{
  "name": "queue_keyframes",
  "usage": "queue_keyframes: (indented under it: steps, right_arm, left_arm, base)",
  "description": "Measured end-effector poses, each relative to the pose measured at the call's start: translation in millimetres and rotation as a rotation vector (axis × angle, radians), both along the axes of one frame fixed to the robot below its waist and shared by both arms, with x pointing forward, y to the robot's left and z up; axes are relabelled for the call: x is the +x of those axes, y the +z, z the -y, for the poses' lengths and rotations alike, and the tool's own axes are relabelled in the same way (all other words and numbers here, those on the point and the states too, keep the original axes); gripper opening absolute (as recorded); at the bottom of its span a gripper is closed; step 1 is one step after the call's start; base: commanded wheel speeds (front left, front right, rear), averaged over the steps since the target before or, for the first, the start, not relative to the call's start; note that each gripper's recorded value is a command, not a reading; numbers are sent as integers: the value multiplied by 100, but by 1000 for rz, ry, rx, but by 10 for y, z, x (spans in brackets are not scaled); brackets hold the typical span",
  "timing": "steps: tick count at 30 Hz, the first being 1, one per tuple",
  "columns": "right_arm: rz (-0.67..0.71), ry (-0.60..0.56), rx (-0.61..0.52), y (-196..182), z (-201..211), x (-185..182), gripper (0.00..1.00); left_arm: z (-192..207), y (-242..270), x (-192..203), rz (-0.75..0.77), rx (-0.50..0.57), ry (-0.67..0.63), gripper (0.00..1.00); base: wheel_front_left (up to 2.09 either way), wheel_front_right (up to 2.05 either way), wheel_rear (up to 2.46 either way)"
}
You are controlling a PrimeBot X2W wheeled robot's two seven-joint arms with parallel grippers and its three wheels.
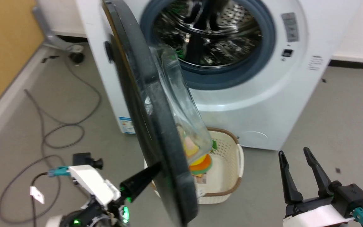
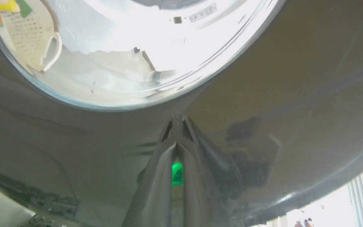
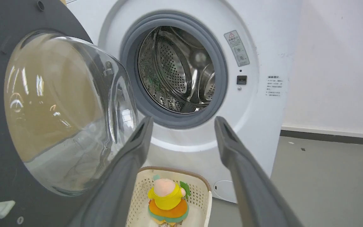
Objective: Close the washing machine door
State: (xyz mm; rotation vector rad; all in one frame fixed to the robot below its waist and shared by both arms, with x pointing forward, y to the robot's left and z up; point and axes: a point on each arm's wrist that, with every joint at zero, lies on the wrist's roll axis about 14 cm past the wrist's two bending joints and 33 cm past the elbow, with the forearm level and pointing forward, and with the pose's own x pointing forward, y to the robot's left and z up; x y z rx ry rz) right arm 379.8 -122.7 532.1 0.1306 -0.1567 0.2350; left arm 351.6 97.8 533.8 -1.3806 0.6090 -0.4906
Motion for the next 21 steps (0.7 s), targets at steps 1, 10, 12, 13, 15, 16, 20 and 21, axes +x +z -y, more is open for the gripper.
queue_keyframes:
  steps: [1,10,12,13,15,16,20,21]
  right_arm:
    - [-3,-15,-1,-10,51,-10,100]
    - [-28,-128,-9,-84,421,-125,100]
    - [-34,-173,-14,-98,568,-172,100]
    - [-34,-173,-14,-98,568,-172,100]
    - [-42,-202,-17,-116,655,-210,100]
    - [-45,-215,-19,-126,696,-229,100]
    - [-66,-257,-25,-178,822,-298,100]
    - [-70,-267,-26,-191,849,-313,100]
  left_arm:
    - [86,-6,18,0,-10,-18,0]
    - [652,-47,230,-1,-64,-98,0]
    - [866,-48,331,3,-78,-125,0]
    - [866,-48,331,3,-78,-125,0]
    - [1010,-63,399,3,-78,-144,0]
    - [1084,-63,429,3,-82,-157,0]
    - [1329,-43,602,3,-108,-166,0]
    - [1380,-40,650,0,-117,-164,0]
  base:
    - [0,0,0]
    - [0,0,0]
    - [0,0,0]
    - [0,0,0]
    - [0,0,0]
    - [0,0,0]
    - [0,0,0]
    - [0,0,0]
